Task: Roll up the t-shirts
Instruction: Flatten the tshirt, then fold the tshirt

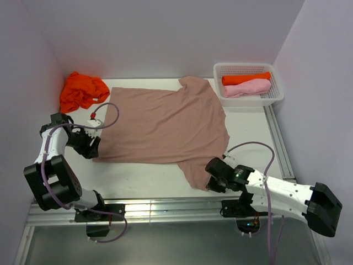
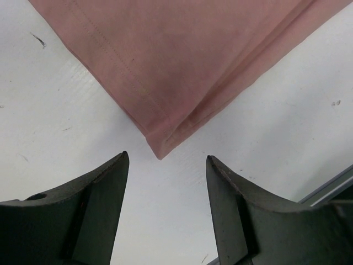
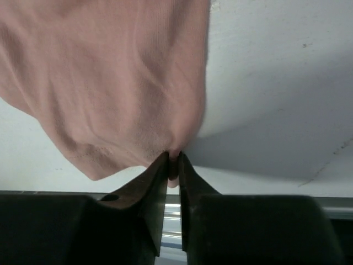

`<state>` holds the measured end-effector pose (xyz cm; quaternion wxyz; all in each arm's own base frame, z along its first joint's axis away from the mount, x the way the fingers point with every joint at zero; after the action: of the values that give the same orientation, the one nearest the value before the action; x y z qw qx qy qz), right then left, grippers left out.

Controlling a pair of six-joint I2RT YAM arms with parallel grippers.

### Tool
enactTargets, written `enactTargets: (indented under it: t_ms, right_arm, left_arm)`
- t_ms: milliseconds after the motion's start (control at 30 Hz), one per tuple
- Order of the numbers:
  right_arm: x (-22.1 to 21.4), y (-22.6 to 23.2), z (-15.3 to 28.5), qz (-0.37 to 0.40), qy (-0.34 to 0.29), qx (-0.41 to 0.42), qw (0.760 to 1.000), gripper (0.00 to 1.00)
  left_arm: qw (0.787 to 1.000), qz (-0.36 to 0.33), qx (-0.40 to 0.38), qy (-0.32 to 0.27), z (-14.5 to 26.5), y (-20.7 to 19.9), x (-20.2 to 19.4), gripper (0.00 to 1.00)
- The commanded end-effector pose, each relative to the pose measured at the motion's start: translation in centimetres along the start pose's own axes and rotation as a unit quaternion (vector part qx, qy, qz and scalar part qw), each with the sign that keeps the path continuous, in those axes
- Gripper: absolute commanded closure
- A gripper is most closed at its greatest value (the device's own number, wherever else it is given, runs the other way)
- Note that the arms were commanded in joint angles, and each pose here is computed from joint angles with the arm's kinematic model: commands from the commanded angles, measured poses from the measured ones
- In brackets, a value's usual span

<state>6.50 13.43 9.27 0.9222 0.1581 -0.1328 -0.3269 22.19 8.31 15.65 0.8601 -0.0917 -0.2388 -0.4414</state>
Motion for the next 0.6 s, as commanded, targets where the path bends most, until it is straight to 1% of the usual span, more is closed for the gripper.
enactTargets:
  t_ms: [0, 100, 133, 167, 300, 467, 500, 533, 567]
  right_arm:
    - [0.0, -0.8, -0.2, 0.003, -0.008, -0.013, 1.000, 0.87]
    - [0.4, -0.9, 1.1, -0.005, -0.019, 0.004, 1.000, 0.96]
    - [0.6, -0.7, 1.7, -0.007, -0.025, 0.011, 1.000, 0.98]
    - [0.8, -1.1, 2.1, -0.009, -0.028, 0.006, 1.000, 0.98]
    - [1.4, -1.2, 4.6, -0.023, -0.038, 0.052, 0.998, 0.98]
    - [2.1, -1.0, 7.3, -0.028, -0.052, 0.079, 0.995, 0.99]
    - [2.2, -0.8, 7.6, -0.028, -0.053, 0.084, 0.995, 0.99]
    - [2.3, -0.5, 8.1, -0.027, -0.055, 0.092, 0.994, 0.99]
    - [2.5, -0.5, 8.3, -0.025, -0.063, 0.087, 0.994, 0.99]
  left_arm:
    - [0.999, -0.014, 0.015, -0.030, 1.5, 0.2, 1.5, 0.36]
    - [0.999, -0.015, 0.012, -0.032, 1.6, 0.2, 1.7, 0.38]
    - [0.999, -0.016, 0.011, -0.031, 1.5, 0.2, 1.8, 0.40]
    - [0.999, -0.015, 0.009, -0.031, 1.4, 0.2, 1.7, 0.41]
    - [0.999, -0.016, 0.006, -0.027, 1.0, 0.2, 1.9, 0.48]
    - [1.000, -0.015, 0.002, -0.024, 0.5, 0.1, 1.9, 0.59]
    - [1.000, -0.016, 0.000, -0.024, 0.4, 0.1, 2.0, 0.62]
    - [1.000, -0.015, -0.002, -0.023, 0.3, 0.0, 2.0, 0.68]
    - [1.000, -0.016, -0.003, -0.020, 0.2, -0.1, 2.0, 0.70]
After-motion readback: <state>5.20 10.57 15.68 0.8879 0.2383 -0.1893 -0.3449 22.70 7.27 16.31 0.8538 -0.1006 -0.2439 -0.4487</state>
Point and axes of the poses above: each gripper's point midway between its finger pads, its own z axis back along the fingers, its own y axis along the line the jaws close on, x = y × z, the point moved 9 cm from there along z, back along the fingers, and after that the axes turned 14 degrees about -z, right-handed, at the moved point
